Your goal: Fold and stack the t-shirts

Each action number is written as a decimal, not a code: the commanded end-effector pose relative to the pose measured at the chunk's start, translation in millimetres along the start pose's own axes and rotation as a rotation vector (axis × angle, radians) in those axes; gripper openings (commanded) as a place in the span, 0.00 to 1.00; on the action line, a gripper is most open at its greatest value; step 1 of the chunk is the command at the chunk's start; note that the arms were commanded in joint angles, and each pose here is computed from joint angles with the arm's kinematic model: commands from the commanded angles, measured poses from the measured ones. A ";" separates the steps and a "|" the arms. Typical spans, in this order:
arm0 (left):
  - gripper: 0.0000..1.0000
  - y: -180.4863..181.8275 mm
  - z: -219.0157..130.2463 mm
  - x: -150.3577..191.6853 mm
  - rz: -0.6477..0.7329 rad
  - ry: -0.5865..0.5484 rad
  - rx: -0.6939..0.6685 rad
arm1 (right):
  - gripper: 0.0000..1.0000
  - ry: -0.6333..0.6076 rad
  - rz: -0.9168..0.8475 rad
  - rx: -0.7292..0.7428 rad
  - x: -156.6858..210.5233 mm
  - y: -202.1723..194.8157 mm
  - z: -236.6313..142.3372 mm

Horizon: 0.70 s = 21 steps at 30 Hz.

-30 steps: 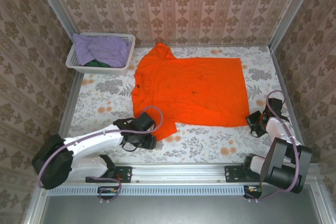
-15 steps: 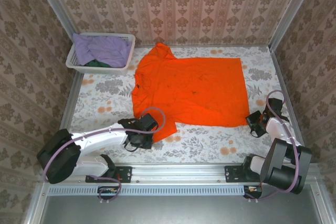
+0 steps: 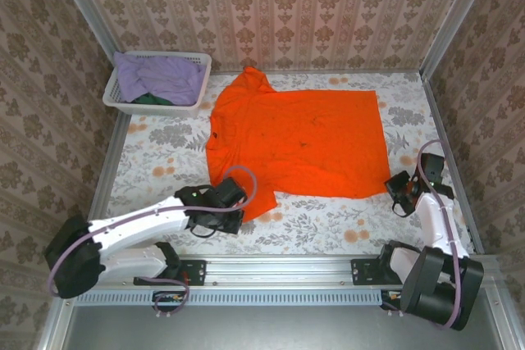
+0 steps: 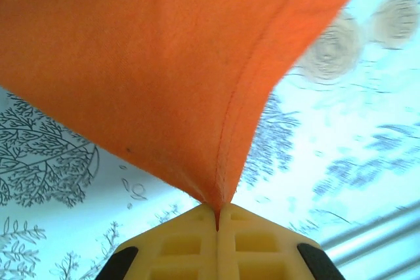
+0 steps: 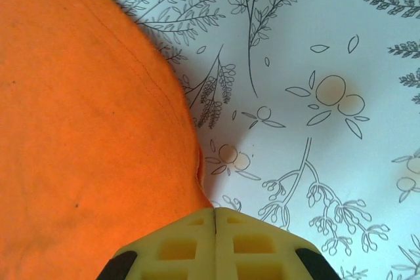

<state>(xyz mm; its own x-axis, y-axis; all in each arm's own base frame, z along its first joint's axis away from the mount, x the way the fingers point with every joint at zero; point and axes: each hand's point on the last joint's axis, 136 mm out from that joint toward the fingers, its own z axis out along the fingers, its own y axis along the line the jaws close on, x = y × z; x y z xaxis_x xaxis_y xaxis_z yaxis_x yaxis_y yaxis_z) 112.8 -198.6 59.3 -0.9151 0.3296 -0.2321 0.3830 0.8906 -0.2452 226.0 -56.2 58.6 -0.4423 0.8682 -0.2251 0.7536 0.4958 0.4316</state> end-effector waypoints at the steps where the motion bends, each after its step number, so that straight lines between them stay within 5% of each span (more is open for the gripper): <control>1: 0.00 -1.9 -16.1 26.9 0.007 0.091 0.031 | 0.00 0.013 -0.007 0.061 8.9 -11.9 -11.5; 13: 0.00 -0.3 -50.4 58.2 -0.062 0.071 0.111 | 0.00 -0.120 0.089 0.035 10.2 -23.1 -32.3; 21: 0.00 -7.0 -78.2 -1.6 -0.081 -0.149 0.109 | 0.00 -0.122 0.056 -0.002 0.2 -5.2 -34.9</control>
<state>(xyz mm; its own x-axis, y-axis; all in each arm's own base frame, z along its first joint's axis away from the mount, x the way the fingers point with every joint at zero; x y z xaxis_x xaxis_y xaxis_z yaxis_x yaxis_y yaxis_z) 75.5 -175.5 107.5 -0.9337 0.2647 -0.2409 0.3403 0.8652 -0.3683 195.4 -57.6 75.1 -0.3331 0.8982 -0.2868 0.7883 0.4322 0.4379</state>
